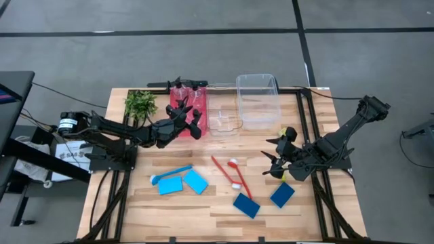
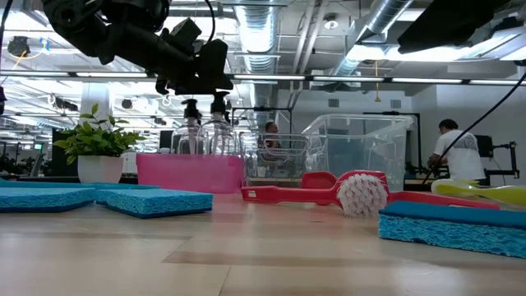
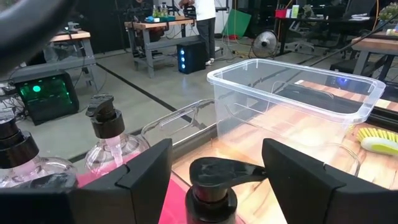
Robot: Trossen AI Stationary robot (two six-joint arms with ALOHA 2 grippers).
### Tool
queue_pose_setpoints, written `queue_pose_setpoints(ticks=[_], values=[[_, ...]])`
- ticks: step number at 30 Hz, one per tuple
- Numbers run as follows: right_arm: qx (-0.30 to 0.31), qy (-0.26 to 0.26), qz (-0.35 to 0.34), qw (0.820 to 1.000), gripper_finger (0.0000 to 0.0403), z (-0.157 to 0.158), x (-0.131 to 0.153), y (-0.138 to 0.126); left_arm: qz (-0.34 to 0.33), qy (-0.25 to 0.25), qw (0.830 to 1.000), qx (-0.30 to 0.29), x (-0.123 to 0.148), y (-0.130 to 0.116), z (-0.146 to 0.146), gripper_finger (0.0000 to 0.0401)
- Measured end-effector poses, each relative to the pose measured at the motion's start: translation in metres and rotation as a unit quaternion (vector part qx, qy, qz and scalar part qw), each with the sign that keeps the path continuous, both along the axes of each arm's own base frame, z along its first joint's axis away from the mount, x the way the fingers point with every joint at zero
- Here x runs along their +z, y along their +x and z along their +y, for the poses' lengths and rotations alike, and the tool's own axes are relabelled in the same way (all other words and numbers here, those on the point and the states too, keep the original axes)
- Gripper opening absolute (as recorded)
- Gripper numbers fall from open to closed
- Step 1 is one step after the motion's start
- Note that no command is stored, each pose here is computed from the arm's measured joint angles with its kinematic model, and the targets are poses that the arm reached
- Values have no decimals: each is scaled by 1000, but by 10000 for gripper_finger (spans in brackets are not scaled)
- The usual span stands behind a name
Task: Pick & Place Kitchen Sink Supplies
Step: Put the transparent soap dispenser into the red bin, then put the green dish brush into the right transparent bin
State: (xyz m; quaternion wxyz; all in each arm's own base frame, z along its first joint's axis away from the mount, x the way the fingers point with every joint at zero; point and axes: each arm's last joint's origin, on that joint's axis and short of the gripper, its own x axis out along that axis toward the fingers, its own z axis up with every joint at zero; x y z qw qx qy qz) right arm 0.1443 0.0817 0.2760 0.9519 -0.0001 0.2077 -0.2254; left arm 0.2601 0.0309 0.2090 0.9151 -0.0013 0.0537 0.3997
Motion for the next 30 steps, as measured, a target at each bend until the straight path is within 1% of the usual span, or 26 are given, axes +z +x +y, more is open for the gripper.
queue_pose_setpoints(ticks=[16,23,30], values=[[0,0,0,1000,224,0,0,0,14,15,1000,-18,1,1,-9,250],[3,2,2,1000,224,0,0,0,-4,23,999,-28,13,-5,-14,250],[2,2,2,1000,224,0,0,0,-21,38,997,-57,28,-13,-28,250]])
